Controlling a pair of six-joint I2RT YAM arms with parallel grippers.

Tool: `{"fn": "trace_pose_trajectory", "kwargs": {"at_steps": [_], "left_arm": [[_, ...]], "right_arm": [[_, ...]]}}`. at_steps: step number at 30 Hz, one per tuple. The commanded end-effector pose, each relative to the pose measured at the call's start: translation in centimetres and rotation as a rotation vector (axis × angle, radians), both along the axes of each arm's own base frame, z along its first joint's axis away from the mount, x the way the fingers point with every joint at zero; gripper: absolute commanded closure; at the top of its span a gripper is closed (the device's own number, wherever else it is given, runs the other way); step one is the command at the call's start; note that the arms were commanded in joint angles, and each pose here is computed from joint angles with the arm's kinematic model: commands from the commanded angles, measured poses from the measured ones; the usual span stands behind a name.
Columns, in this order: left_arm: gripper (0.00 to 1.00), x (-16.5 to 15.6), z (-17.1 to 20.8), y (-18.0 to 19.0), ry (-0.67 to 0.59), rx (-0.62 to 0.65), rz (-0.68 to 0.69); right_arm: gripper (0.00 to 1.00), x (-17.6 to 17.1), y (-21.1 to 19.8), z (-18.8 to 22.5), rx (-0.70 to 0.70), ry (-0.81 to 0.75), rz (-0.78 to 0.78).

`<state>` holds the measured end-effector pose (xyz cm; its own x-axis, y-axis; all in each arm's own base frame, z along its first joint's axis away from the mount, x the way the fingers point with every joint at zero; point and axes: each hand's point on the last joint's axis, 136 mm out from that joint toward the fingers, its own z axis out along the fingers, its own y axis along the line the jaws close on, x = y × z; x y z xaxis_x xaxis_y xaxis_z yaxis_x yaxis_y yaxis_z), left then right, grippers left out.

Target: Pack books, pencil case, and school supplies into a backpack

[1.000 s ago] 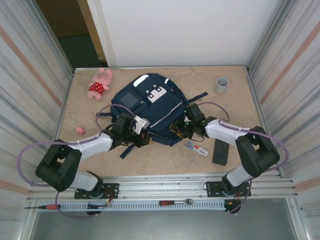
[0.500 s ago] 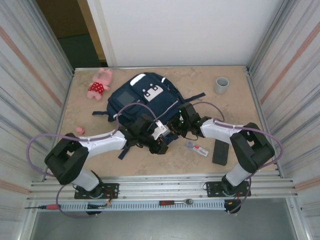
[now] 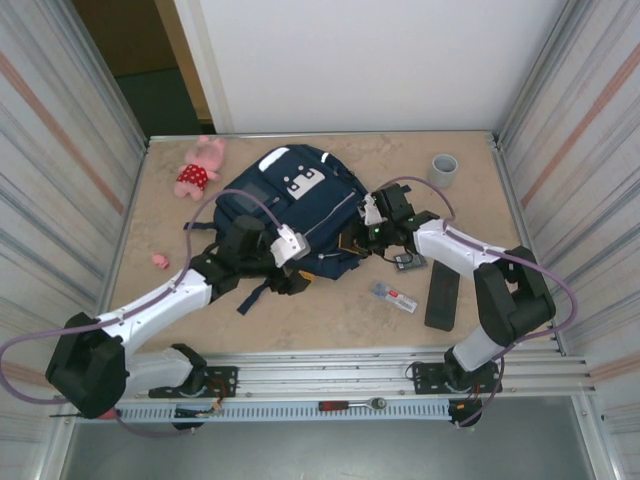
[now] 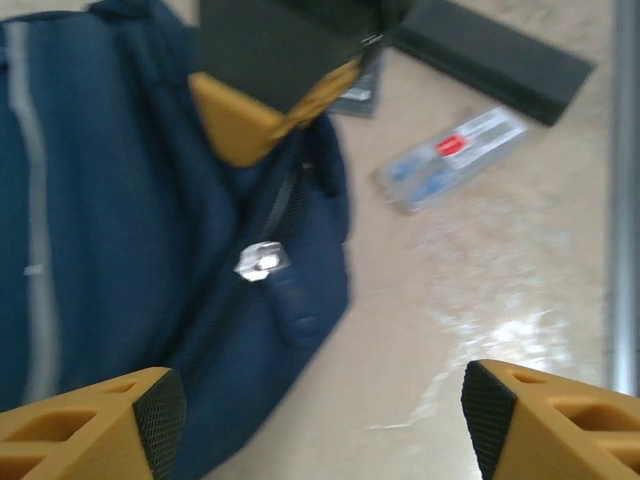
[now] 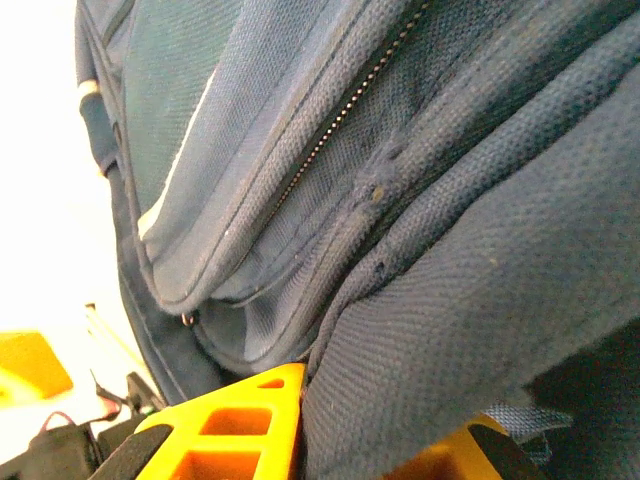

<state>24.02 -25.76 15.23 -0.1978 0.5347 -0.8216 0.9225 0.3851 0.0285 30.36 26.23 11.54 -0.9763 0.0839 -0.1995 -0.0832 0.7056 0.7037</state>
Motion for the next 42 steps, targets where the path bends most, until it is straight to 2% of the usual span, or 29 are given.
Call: {"fn": "trace_pose_trajectory", "kwargs": {"at_steps": [1, 4, 7, 13, 19, 23, 31, 33, 34, 35, 36, 37, 39, 42], "left_arm": [[0.23, 1.6, -1.8, 2.0, -0.157, 0.151, -0.009], [0.23, 2.8, -2.2, 2.2, -0.227, 0.183, -0.004], [0.23, 3.3, -3.4, 1.8, -0.235, 0.215, -0.050], [0.22, 5.8, -4.6, 1.5, -0.297, 0.247, -0.018], [0.18, 4.2, -2.3, 0.0, -0.335, 0.146, -0.120], [0.18, 3.3, -2.1, 0.4, -0.355, 0.171, -0.185], [0.25, 6.0, -5.0, 1.0, -0.349, 0.235, -0.148], [0.35, 6.3, -6.0, 0.6, -0.323, 0.241, -0.163], [0.50, 6.2, -6.5, 0.4, -0.310, 0.245, -0.174], [0.73, 6.2, -6.8, 0.2, -0.303, 0.251, -0.182], [0.84, 6.1, -6.8, -0.1, -0.304, 0.256, -0.182], [0.91, 5.7, -6.7, -0.3, -0.294, 0.248, -0.192], [0.98, 4.5, -6.2, -0.9, -0.266, 0.219, -0.209], [1.00, 3.3, -5.5, -2.0, -0.239, 0.196, -0.214]], "right_arm": [[0.88, -0.6, 0.8, 3.8, 0.077, -0.090, 0.128], [0.88, -0.7, 0.8, 4.2, 0.078, -0.100, 0.151], [0.88, -0.6, 0.6, 4.2, 0.073, -0.101, 0.160], [0.88, -0.4, 0.4, 4.3, 0.067, -0.101, 0.166], [0.94, -0.4, -0.3, 3.9, 0.050, -0.088, 0.163], [0.96, -0.7, -1.0, 3.9, 0.045, -0.078, 0.171], [0.97, -0.8, -1.5, 4.1, 0.045, -0.073, 0.181], [0.96, -0.7, -1.5, 4.4, 0.050, -0.078, 0.181], [0.96, -0.7, -1.5, 4.5, 0.051, -0.083, 0.180], [0.96, -0.6, -1.6, 4.7, 0.051, -0.087, 0.177], [0.94, -0.5, -1.7, 4.8, 0.049, -0.091, 0.172], [0.91, -0.4, -2.0, 4.8, 0.041, -0.090, 0.160], [0.77, -0.4, -3.1, 5.1, -0.006, -0.091, 0.120], [0.54, -0.8, -5.7, 5.4, -0.161, -0.094, 0.044]]}}
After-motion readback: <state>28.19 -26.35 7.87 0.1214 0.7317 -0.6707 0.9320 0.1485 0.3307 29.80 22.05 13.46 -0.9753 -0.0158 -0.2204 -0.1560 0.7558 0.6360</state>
